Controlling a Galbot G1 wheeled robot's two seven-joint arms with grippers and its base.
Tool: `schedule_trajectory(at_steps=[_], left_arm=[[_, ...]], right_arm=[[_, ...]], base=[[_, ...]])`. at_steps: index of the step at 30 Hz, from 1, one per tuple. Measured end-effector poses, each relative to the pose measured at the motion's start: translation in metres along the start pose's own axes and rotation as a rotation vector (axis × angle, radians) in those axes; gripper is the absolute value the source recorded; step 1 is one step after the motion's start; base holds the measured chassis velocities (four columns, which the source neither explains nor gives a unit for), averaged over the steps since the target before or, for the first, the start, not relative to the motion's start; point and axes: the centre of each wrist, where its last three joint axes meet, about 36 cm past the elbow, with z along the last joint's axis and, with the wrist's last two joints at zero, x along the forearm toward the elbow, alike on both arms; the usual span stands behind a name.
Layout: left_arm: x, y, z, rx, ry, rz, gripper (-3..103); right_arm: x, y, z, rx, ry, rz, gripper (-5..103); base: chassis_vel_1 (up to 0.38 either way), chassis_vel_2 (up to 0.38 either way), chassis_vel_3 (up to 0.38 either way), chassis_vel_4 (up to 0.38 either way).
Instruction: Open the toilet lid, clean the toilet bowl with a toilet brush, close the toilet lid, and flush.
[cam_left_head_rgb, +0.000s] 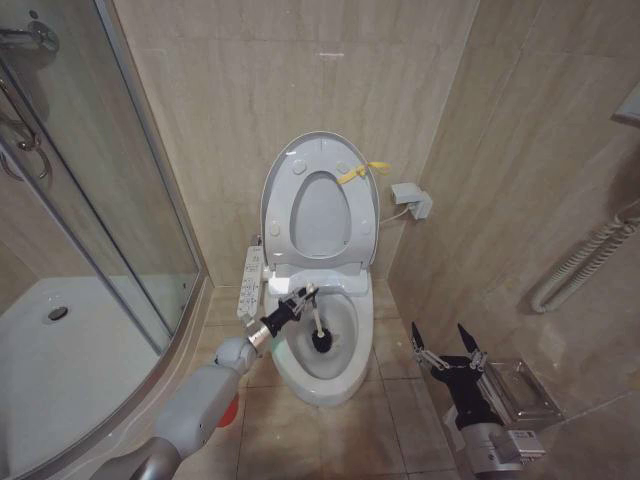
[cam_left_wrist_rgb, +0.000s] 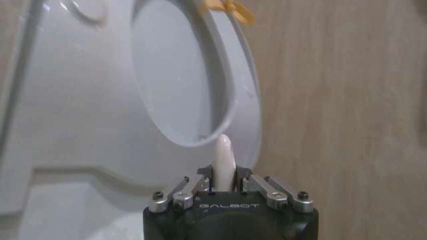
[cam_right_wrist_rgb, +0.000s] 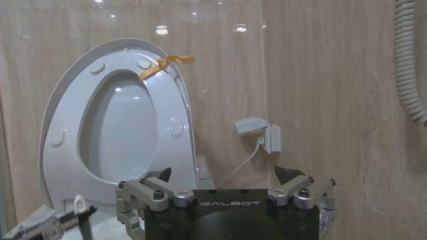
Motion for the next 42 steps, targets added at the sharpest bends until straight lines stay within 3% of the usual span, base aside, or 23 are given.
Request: schedule_trajectory(at_steps=[6,15,25,27,30,31,34,37,40,42], left_arm=[[-0.004,-0.005,0.006,0.023,-0.048,-0.058,23],[-0.015,-0.017,0.018,0.029,-0.091,-0.08,22],[-0.024,-0.027,0.029,0.062,-0.087,-0.05,22],[-0.024,-0.027,0.033,0.055,-0.079,-0.037,22],[-0.02,-0.015,0.043,-0.044,-0.03,0.034,22],[-0.02,-0.015,0.043,-0.044,-0.03,0.034,22],[-0.011,-0.004,0.045,-0.161,0.043,0.122,22],[-0.011,-0.002,0.041,-0.201,0.051,0.15,22],[-0.019,-0.005,0.037,-0.198,0.019,0.131,22],[-0.036,-0.014,0.035,-0.135,-0.059,0.054,22]], right_arm=[[0.0,0.0,0.0,0.0,0.0,0.0,100],[0.0,0.0,0.0,0.0,0.0,0.0,100],[0.0,0.0,0.0,0.0,0.0,0.0,100],[0.0,0.0,0.0,0.0,0.0,0.0,100],[0.0,0.0,0.0,0.0,0.0,0.0,100],[0.0,0.0,0.0,0.0,0.0,0.0,100],[0.0,0.0,0.0,0.0,0.0,0.0,100],[0.0,0.0,0.0,0.0,0.0,0.0,100],[0.0,0.0,0.0,0.0,0.0,0.0,100],[0.0,0.0,0.0,0.0,0.0,0.0,100]], base=[[0.0,0.0,0.0,0.0],[0.0,0.0,0.0,0.0],[0.0,0.0,0.0,0.0],[0.0,0.0,0.0,0.0],[0.0,0.0,0.0,0.0],[0.0,0.0,0.0,0.0],[0.0,0.0,0.0,0.0],[0.0,0.0,0.0,0.0],[0.0,0.0,0.0,0.0],[0.0,0.0,0.0,0.0]])
